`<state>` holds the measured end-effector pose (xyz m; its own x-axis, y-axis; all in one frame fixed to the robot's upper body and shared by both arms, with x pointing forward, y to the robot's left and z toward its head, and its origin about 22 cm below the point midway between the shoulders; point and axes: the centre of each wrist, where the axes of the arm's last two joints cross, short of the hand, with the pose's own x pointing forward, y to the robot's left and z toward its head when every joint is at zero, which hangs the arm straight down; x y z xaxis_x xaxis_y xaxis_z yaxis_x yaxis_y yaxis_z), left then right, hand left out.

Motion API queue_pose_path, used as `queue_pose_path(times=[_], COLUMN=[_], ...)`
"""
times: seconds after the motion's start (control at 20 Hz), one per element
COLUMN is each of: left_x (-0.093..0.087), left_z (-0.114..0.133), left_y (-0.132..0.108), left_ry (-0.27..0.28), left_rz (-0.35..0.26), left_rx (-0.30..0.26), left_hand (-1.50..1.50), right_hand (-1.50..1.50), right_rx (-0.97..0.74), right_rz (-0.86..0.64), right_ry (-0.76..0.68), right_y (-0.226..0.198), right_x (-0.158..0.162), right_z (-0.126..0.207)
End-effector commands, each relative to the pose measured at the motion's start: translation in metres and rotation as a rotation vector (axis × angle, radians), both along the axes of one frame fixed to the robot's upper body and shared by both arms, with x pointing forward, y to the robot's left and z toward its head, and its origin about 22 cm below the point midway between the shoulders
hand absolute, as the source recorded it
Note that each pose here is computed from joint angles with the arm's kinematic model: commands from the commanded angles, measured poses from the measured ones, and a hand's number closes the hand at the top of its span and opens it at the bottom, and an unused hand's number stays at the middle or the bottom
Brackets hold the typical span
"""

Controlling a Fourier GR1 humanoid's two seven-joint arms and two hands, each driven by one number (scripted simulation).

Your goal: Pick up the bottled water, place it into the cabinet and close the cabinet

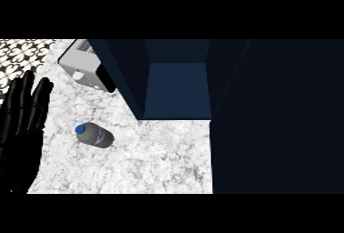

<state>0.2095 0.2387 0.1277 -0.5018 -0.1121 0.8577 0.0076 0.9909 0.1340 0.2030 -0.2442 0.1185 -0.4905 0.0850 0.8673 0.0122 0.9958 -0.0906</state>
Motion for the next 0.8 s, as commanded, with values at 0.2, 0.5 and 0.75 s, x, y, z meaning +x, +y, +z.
queue_pose_path(times=[0.2, 0.5, 0.75], left_x=[-0.001, -0.014, -0.033], left_z=[0.016, -0.025, -0.025], left_y=[-0.041, -0.043, -0.073], left_ry=[-0.114, 0.288, 0.284], left_rz=[0.161, 0.260, 0.286], left_rx=[-0.015, -0.425, -0.459], left_hand=[-1.50, -1.50, -1.50], right_hand=[-1.50, -1.50, -1.50], right_rx=[-0.087, 0.278, 0.293], right_rz=[0.022, 0.209, 0.211], right_ry=[-0.043, 0.274, 0.291], right_y=[0.002, 0.028, 0.007], right_x=[-0.033, -0.042, -0.055], right_z=[0.022, -0.015, -0.011])
